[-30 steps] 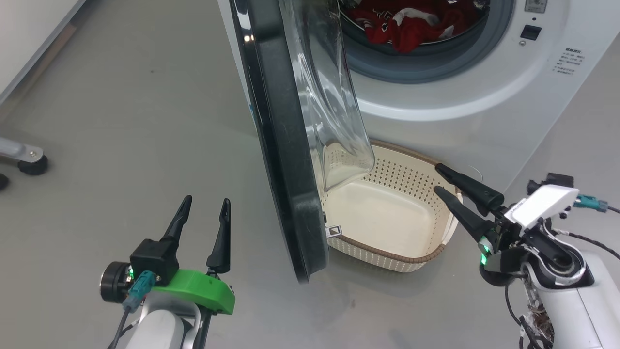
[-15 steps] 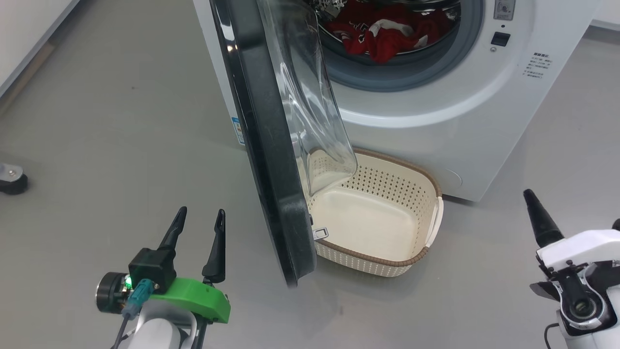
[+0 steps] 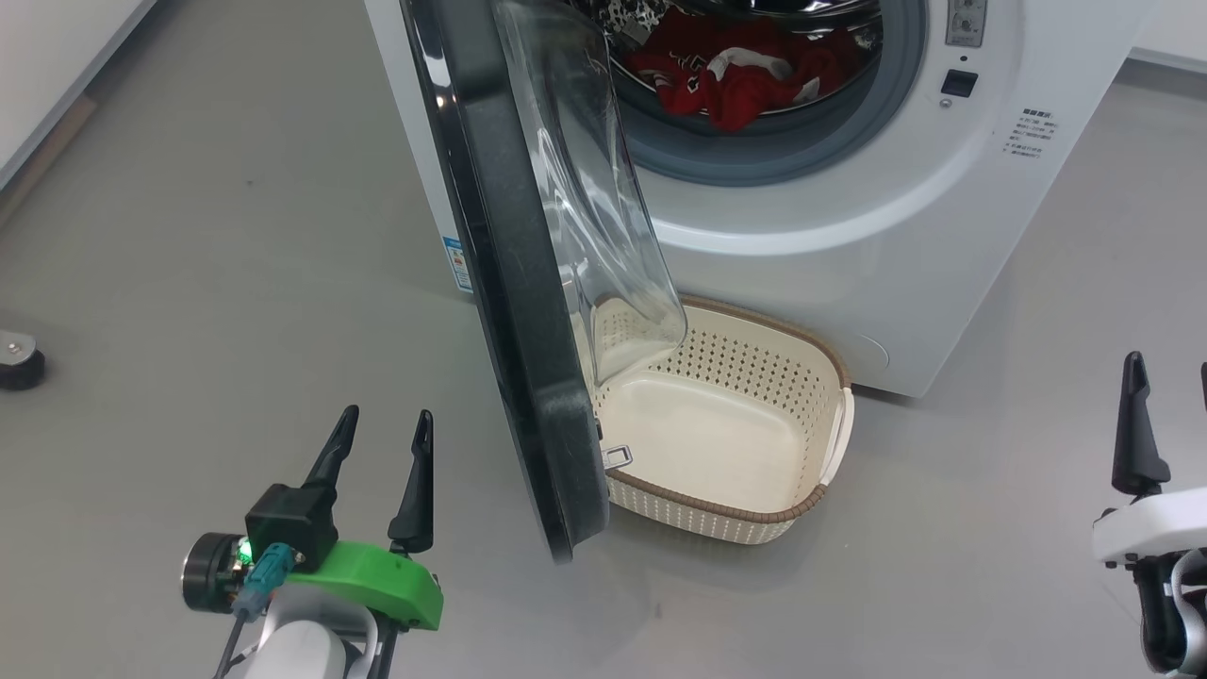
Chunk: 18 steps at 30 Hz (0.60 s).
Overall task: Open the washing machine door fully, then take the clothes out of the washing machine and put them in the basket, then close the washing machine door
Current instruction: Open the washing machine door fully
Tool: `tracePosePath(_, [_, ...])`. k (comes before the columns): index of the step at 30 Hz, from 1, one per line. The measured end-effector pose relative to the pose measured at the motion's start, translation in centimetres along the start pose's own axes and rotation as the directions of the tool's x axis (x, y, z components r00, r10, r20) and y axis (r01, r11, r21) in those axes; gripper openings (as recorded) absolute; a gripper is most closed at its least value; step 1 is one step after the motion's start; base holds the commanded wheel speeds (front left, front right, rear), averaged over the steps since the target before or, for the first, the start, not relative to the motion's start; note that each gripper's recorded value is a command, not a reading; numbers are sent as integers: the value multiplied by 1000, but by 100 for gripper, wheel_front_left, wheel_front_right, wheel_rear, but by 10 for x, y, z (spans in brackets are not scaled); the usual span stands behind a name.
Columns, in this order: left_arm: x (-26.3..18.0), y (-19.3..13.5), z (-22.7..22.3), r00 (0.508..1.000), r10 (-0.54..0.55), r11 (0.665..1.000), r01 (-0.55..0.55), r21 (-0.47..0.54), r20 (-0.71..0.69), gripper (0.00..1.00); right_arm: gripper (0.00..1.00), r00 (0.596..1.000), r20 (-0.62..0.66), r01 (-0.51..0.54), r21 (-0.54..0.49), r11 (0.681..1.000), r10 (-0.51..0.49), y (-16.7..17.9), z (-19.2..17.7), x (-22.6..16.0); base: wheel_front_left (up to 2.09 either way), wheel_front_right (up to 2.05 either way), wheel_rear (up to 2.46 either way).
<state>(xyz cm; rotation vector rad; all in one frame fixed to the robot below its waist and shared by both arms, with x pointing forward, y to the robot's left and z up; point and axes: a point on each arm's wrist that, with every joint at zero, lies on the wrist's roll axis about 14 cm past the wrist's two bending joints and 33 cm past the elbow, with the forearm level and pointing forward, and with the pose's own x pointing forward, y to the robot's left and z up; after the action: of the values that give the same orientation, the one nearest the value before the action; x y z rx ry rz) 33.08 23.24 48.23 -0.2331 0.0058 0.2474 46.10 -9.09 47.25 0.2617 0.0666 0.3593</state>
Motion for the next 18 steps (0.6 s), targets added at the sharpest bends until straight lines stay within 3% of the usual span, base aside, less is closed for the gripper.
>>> tracePosePath(8, [0,1,-1,1000,2,1000,-2,-1,-2,100,100,998,-69,4,-93,996,-10,10,-22,-16,0,0,0])
tracePosePath(18, [-1,3,-2,1000,6,1000,-6,-2,-6,100,100,997,-76,-28,-51,998,24,45,-32,-28,0,0,0])
